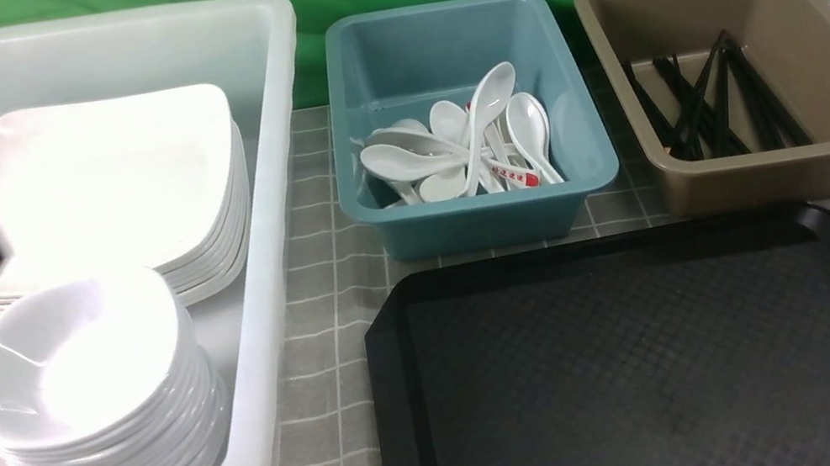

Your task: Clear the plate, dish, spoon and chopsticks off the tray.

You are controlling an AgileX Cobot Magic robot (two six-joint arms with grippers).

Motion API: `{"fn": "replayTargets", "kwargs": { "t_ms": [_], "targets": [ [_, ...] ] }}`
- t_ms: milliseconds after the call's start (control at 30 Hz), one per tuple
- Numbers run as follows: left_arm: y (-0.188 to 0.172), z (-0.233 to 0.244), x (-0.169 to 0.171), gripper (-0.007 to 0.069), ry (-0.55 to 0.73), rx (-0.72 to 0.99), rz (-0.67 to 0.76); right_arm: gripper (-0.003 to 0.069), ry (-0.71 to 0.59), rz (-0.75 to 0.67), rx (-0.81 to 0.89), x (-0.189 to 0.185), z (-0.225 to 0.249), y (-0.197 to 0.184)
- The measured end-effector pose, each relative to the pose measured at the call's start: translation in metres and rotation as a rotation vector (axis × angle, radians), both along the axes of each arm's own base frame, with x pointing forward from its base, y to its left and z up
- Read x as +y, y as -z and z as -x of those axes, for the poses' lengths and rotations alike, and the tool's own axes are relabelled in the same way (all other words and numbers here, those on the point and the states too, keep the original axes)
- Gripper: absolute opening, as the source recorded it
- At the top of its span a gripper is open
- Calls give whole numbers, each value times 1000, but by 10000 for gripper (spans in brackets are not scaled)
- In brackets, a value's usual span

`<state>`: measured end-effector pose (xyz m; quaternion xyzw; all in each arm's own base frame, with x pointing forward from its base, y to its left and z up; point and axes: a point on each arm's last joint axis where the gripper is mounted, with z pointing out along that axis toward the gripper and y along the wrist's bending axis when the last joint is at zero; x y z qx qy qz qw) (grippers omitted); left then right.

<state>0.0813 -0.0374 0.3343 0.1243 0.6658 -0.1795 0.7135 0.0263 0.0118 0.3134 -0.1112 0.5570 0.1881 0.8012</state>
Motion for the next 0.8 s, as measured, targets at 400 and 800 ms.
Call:
{"fn": "replayTargets", "kwargs": {
  "t_ms": [400,800],
  "targets": [
    [110,27,36,3,-407,-5,-35,206,0,0,0,0,0,0],
    [142,25,38,3,-446,188,-117,221,0,0,0,0,0,0]
  ]
}}
